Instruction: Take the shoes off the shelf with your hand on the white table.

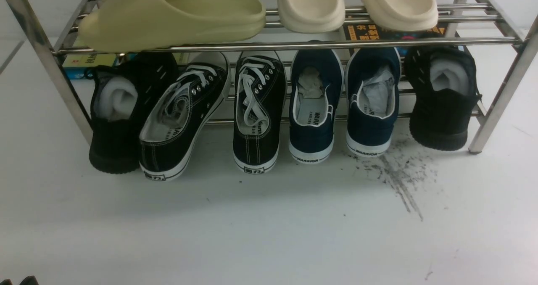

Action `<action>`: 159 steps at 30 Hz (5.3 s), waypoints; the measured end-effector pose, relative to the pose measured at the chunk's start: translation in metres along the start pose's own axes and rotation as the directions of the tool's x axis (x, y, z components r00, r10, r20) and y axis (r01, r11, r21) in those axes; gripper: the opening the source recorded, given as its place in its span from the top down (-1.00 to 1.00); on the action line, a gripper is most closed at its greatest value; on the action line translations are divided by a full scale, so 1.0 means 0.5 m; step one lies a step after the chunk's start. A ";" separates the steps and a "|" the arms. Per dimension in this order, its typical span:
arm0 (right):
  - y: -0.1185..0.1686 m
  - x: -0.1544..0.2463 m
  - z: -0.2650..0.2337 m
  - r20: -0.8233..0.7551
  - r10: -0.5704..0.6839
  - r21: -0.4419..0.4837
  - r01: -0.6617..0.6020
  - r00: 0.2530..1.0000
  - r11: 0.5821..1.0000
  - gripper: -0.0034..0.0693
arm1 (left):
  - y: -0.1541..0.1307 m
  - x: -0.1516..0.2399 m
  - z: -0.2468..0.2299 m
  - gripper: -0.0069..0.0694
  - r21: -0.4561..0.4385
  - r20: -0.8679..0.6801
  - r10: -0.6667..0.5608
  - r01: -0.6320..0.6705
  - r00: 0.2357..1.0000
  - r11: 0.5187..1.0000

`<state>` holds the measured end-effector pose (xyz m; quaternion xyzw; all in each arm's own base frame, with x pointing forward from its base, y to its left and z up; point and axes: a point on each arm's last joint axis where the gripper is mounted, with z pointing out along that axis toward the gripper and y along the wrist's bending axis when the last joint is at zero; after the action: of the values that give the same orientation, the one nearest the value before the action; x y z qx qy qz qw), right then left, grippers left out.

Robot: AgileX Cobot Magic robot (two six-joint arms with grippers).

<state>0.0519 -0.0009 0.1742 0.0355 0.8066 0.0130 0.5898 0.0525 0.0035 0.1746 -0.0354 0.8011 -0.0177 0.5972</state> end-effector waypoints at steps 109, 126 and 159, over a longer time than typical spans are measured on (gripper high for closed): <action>0.382 -0.381 0.437 -0.692 -0.201 -0.205 0.078 0.694 0.976 0.78 | 0.000 0.000 0.000 0.19 0.000 0.000 0.000 0.000 1.000 1.000; 0.302 -0.499 0.170 -0.673 -0.317 -0.417 0.010 0.668 0.909 0.78 | 0.000 0.000 0.000 0.19 0.000 0.000 0.000 0.000 1.000 1.000; 0.459 -0.290 -0.037 -0.685 -0.514 -0.562 0.075 0.516 0.824 0.78 | 0.000 0.000 0.000 0.19 0.000 -0.001 0.000 0.000 1.000 1.000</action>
<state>0.0877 0.2179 0.3319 -0.2591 0.9494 0.1160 0.1340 0.0525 0.0035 0.1746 -0.0352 0.8014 -0.0179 0.5968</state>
